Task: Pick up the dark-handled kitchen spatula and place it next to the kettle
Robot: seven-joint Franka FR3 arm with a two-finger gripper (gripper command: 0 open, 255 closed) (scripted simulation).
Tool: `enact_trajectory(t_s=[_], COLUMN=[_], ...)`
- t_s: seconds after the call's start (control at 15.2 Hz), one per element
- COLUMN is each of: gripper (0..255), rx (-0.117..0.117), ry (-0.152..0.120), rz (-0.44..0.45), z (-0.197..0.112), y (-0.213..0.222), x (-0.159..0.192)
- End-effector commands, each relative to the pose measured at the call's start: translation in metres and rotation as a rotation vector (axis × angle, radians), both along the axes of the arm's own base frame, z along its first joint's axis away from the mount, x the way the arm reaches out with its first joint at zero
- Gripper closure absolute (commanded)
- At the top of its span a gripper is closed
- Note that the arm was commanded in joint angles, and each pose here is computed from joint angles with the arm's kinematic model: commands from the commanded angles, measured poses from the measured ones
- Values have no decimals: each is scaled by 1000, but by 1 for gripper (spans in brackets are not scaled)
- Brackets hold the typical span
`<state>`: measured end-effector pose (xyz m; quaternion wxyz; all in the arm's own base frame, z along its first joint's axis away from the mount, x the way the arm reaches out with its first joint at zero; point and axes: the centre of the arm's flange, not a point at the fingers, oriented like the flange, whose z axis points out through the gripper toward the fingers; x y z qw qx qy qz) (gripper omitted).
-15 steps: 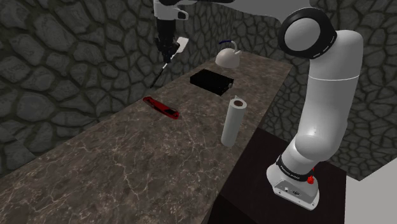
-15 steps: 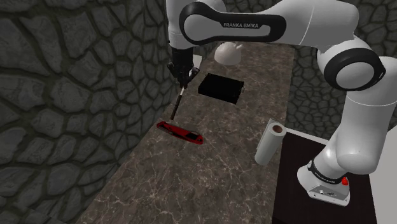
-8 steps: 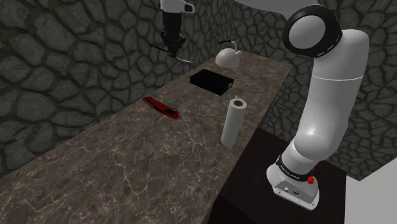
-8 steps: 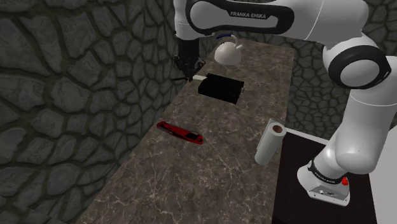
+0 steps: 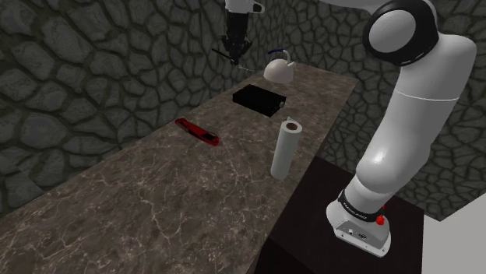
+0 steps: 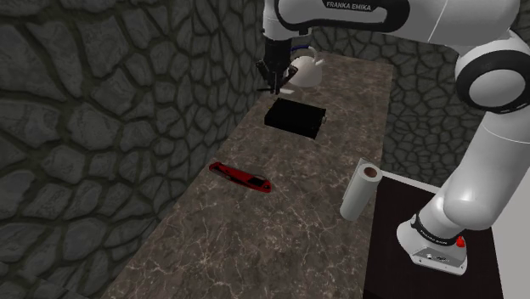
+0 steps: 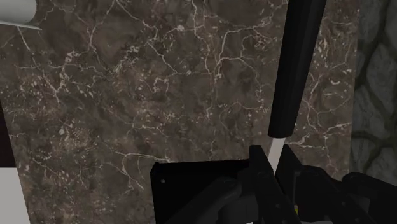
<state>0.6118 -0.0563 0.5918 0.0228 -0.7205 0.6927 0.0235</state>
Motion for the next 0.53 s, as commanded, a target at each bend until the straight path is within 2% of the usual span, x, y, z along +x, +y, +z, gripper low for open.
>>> enact_trajectory(t_s=[0.0, 0.46], gripper=[255, 255], rx=[0, 0], ry=[0, 0], rz=[2, 2], z=[-2, -2], y=[-26, -113], x=[-12, -43])
